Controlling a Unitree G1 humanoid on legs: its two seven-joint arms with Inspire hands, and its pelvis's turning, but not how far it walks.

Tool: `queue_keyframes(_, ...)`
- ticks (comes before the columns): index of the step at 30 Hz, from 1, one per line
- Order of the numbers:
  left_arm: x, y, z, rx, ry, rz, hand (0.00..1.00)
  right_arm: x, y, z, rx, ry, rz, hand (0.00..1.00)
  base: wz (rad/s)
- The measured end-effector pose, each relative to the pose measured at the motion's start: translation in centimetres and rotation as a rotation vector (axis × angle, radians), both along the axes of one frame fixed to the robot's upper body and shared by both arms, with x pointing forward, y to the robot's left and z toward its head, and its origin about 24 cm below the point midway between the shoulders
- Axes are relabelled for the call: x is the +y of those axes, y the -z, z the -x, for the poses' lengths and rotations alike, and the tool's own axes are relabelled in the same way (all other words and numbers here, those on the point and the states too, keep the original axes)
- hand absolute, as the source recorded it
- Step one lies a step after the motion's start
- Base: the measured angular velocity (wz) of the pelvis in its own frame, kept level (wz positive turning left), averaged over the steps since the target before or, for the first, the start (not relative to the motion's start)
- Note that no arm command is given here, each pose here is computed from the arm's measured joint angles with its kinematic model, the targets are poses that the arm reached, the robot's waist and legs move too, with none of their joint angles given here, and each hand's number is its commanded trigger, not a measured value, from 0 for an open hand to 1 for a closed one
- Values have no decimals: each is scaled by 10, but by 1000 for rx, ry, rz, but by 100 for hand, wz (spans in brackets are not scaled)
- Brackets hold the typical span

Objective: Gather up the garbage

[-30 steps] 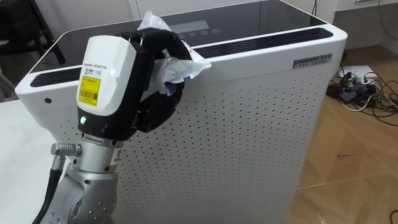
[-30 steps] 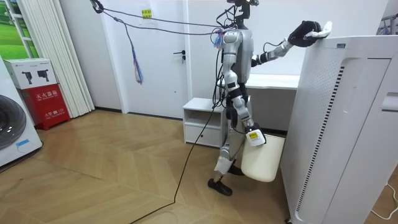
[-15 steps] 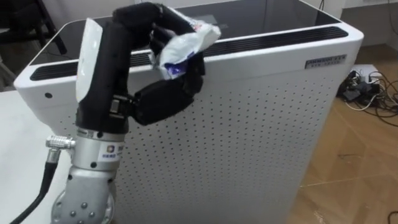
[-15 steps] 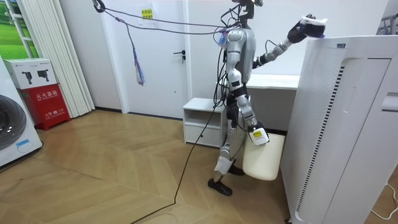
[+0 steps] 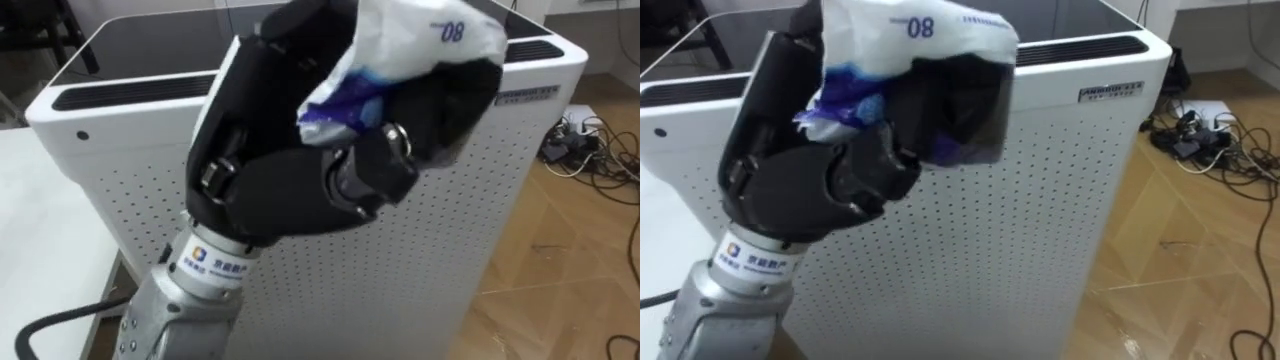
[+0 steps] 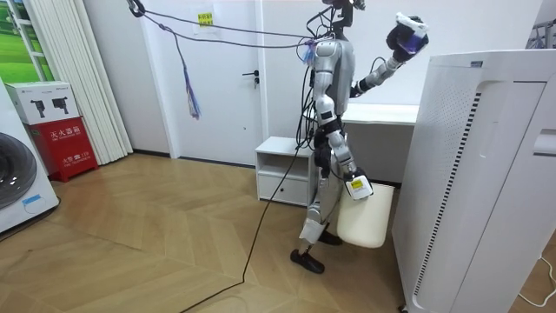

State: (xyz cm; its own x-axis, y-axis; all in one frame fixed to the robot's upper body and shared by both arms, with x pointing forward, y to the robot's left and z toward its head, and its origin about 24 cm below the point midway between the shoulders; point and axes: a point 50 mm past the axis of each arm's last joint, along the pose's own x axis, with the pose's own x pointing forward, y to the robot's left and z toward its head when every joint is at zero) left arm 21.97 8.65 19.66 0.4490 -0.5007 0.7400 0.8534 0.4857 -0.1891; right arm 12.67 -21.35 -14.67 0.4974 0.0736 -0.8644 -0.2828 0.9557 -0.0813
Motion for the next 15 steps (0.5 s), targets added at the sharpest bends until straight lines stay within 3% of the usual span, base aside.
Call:
queue_keyframes(4,-2,-1,2,17,103,66,100,0,0,0,5,1,2,100,-9)
queue_keyframes(12,-9,6,2,37,142,36,100,-1,-1,-5,-7,4,12,100,0)
queue_keyframes(15,-12,24,-5,98,132,-21,100,1,-3,-11,-16,-2,14,100,0)
